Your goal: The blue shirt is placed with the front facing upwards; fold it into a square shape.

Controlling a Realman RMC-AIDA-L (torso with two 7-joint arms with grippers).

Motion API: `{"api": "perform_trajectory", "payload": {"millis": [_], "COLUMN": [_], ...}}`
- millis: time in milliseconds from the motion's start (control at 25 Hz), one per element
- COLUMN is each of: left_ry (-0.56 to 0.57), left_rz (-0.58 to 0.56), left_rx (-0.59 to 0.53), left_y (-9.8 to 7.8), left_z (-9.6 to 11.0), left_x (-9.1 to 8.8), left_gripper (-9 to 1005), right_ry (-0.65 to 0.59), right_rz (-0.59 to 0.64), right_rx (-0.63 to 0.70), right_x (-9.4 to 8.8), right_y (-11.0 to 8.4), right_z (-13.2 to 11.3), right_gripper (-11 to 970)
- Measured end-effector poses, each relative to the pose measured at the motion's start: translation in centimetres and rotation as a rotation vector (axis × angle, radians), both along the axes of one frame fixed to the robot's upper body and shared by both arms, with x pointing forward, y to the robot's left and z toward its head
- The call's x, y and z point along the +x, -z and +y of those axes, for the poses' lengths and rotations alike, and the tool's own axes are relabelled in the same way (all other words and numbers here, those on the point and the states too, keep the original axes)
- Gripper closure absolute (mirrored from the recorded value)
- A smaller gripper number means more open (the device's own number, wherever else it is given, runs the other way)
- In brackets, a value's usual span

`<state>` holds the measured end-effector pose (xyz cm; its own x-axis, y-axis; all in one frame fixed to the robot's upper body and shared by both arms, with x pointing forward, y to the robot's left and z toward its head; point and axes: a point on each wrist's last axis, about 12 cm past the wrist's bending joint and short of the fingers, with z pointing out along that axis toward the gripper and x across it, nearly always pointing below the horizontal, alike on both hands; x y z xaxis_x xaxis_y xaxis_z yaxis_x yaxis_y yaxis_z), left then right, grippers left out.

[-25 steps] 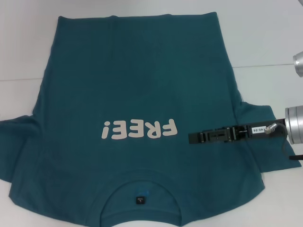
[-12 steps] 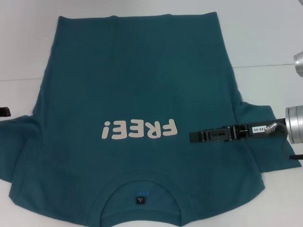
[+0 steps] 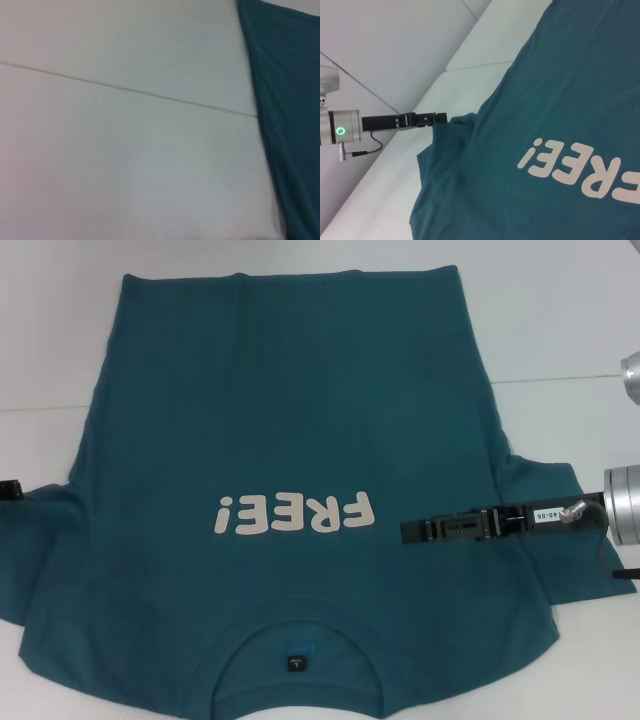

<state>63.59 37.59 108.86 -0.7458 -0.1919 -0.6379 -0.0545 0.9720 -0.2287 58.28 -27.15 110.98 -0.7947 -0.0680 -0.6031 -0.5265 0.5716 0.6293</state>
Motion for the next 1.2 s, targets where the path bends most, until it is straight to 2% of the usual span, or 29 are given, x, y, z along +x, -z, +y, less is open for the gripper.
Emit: {"api": "perform_trajectory", "payload": {"millis": [400,1200], "left_ry": [0.052,0.12], "left_rz": [0.052,0.061], "left_rx": [-0.038,-0.064], "left_y": [0.2,-1.1], "left_z": [-0.6,-1.3], "left_x": [-0.5,-0.2], "left_gripper": [121,123], "right_ry": [-0.004,0.005], "right_rz": [-0.002,-0.001], "right_rx": [0.002,0.006], "right_x": [0.1,-0.1], "right_y": [-0.1,0.0], "right_z": [0.2,0.0], "right_gripper": [44,44]}}
